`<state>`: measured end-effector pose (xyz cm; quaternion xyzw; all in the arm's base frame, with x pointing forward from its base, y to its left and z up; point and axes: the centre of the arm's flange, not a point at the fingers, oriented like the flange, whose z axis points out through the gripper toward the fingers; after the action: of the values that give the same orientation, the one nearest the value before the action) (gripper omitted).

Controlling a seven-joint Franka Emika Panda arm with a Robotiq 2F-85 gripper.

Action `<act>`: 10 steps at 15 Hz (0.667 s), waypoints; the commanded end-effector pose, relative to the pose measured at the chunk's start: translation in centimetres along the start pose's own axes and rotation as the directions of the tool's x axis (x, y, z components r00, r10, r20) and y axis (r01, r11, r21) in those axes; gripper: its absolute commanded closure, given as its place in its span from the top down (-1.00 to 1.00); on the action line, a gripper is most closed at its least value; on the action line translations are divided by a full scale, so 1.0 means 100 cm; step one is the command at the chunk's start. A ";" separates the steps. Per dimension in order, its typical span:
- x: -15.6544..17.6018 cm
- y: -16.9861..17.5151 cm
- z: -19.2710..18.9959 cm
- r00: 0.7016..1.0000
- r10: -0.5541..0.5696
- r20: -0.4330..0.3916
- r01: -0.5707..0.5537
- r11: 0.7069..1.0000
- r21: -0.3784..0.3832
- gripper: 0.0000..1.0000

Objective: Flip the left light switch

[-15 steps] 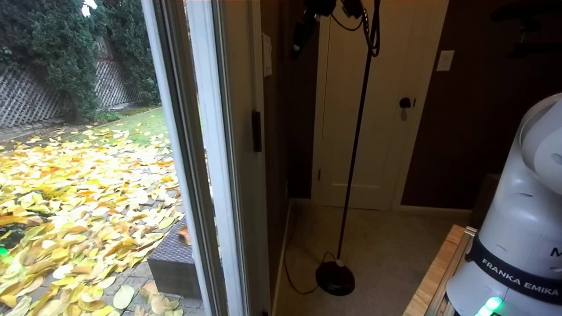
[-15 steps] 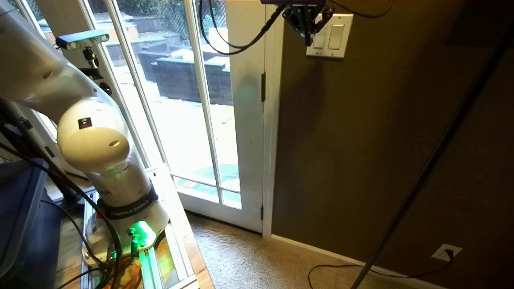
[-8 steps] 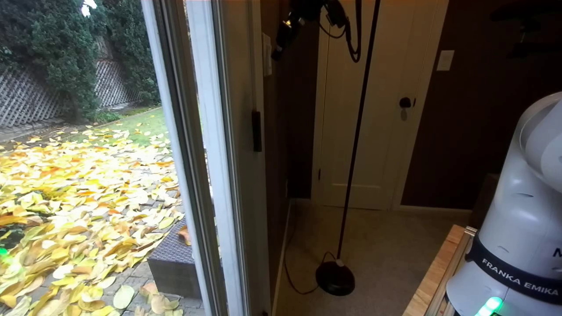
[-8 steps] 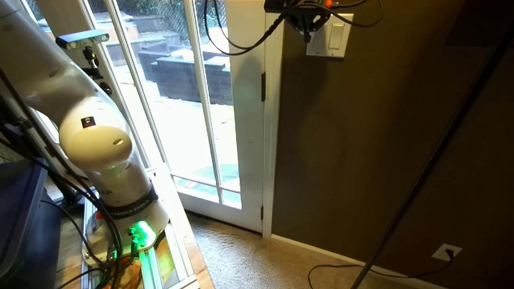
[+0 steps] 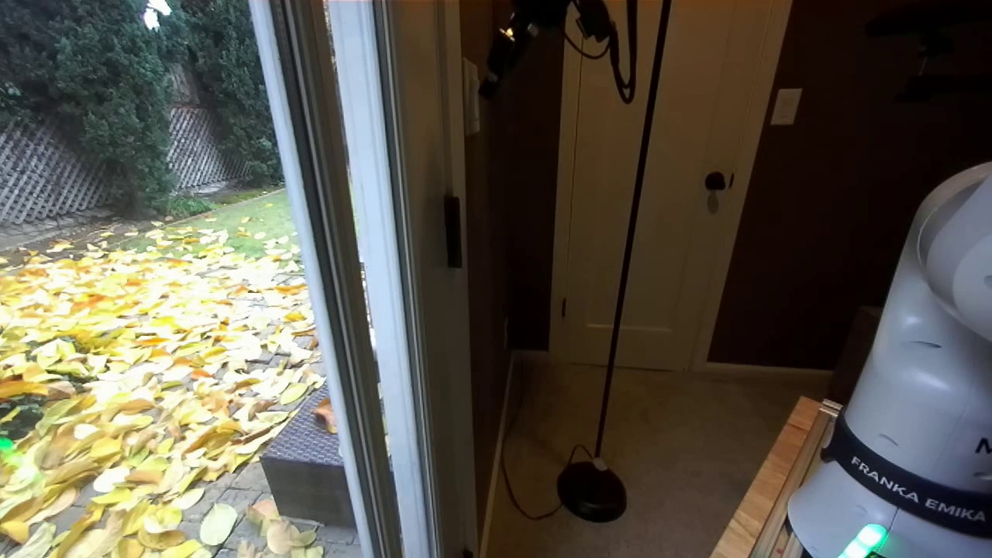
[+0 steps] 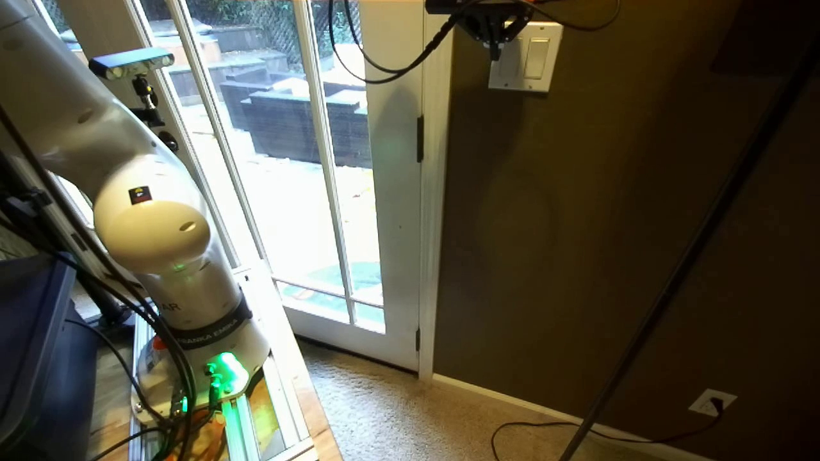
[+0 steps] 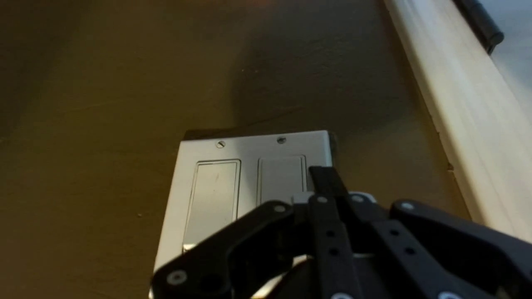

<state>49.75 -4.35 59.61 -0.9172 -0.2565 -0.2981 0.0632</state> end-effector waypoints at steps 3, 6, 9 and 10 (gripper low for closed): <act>0.007 0.014 0.001 0.999 -0.052 -0.005 0.051 0.998 -0.035 -1.00; 0.007 0.019 0.005 0.998 -0.069 -0.016 0.067 0.995 -0.068 -1.00; 0.009 0.023 0.009 0.996 -0.079 -0.042 0.075 0.993 -0.092 -1.00; 0.010 0.023 0.010 0.996 -0.079 -0.047 0.074 0.992 -0.098 -1.00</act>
<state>51.01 -5.43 59.36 -0.9063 -0.2710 -0.3230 0.0275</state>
